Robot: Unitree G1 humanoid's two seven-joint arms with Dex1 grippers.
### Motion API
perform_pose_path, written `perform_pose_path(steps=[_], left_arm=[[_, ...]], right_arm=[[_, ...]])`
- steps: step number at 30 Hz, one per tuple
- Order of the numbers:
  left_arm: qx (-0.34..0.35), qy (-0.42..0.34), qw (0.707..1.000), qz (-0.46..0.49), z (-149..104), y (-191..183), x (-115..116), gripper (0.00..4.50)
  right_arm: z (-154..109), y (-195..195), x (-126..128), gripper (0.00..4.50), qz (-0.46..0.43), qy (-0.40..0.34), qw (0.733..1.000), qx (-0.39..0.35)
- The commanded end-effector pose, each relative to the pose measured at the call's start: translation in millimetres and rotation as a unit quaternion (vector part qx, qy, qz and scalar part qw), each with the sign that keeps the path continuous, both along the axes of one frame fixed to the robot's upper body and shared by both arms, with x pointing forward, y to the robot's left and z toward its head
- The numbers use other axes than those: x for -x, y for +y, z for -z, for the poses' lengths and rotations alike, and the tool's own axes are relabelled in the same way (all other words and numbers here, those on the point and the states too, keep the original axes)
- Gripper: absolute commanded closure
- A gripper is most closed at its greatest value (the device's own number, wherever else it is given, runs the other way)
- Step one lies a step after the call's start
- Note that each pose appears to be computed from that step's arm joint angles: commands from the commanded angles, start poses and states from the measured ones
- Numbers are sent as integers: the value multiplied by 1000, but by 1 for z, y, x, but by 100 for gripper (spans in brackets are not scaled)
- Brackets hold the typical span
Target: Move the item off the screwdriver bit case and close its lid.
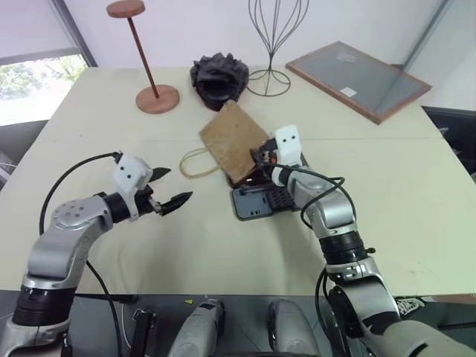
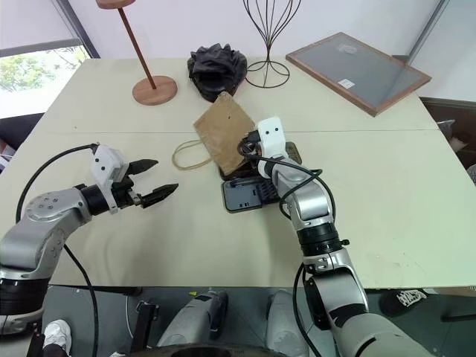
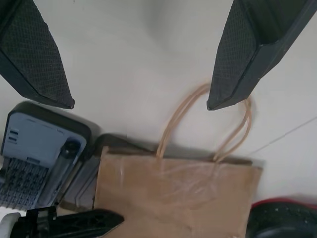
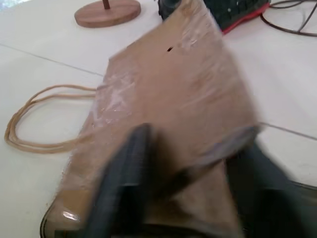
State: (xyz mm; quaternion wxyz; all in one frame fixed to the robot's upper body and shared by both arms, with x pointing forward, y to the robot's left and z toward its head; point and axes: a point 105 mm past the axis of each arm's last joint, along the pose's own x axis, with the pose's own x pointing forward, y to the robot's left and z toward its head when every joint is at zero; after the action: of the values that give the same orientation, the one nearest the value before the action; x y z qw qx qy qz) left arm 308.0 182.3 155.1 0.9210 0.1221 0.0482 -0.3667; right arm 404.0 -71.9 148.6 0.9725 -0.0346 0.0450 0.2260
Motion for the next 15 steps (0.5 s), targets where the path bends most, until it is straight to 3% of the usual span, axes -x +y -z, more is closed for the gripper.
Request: perform_pose_path(steps=[1, 9, 13, 15], left_arm=[[-5, -35, 999, 1, -13, -1, 1, 0], [-3, -42, 999, 2, -12, -5, -5, 0], [-2, -47, 999, 5, -11, -8, -9, 0], [0, -49, 999, 8, -11, -11, -10, 0]], right_arm=[[-19, 4, -1, 447, 0, -36, 999, -6], [-43, -16, -7, 447, 54, -62, 996, -33], [-79, -61, -9, 447, 148, -115, 978, -88], [-90, -106, -3, 447, 234, -147, 957, -84]])
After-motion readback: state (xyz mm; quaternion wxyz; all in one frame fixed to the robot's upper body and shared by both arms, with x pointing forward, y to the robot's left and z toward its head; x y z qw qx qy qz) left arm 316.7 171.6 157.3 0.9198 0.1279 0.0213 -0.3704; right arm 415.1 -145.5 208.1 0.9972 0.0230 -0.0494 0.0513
